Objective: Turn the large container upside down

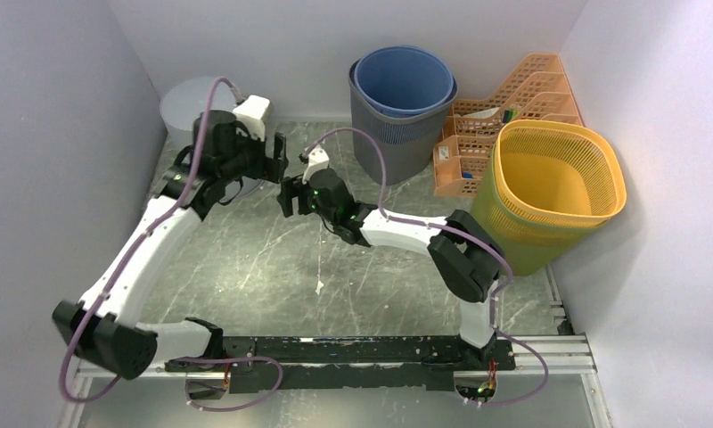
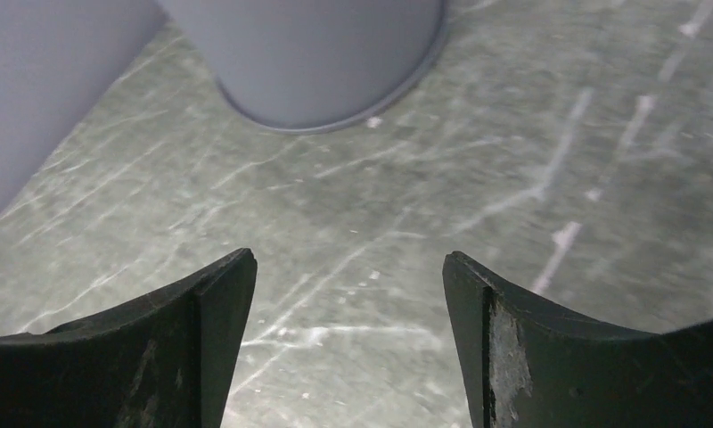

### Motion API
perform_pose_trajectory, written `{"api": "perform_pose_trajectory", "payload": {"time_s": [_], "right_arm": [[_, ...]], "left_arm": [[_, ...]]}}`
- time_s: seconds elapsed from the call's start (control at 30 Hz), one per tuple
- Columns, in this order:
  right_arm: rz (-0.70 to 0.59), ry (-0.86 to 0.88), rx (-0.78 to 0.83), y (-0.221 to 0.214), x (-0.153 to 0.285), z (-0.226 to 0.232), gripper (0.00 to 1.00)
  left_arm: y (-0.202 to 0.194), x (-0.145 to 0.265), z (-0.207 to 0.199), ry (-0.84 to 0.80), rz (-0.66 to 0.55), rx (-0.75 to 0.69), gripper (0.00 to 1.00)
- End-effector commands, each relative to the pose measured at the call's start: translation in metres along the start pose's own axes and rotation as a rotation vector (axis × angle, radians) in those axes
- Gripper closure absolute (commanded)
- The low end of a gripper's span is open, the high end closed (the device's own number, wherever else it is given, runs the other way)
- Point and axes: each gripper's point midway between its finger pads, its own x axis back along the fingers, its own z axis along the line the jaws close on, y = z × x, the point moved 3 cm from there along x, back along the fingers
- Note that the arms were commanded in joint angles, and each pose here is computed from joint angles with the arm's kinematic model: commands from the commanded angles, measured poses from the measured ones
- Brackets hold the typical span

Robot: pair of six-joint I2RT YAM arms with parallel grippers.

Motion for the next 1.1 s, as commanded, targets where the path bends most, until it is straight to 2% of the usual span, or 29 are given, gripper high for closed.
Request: {"api": "perform_pose_trajectory", "payload": {"time_s": [0.0,0.13,0.33,0.37,0.53,0.83,1.07], "right_arm": [[0.084,-0.256,-0.042,-0.019,0.019,-0.074,0.22],[0.052,-0.286,-0.158,-0.013,0.045,-0.122,0.22],[0.012,-0.351,-0.156,0.012,0.075,-0.16,0.22],[0.028,-0.364,-0.154,0.005,0.082,-0.165,0.22],[-0.003,-0.38,-0.131,0.023,0.101,-0.168,0.22],[-0.04,-0.4,-0.095,0.042,0.133,-0.168,0.22],[-0.049,-0.408,-0.08,0.044,0.153,-0.166,0.22]], "left_arm": [[-0.062,-0.03,0.007,0.077,0.229,0.09,0.03],[-0.085,-0.051,0.019,0.169,0.269,0.164,0.02],[-0.108,-0.084,0.044,0.248,0.242,0.299,0.03],[-0.112,-0.088,0.048,0.264,0.238,0.311,0.03],[-0.134,-0.112,0.075,0.377,0.245,0.34,0.03],[-0.138,-0.143,0.127,0.572,0.114,0.442,0.04],[-0.157,-0.171,0.183,0.662,0.148,0.449,0.04]]}}
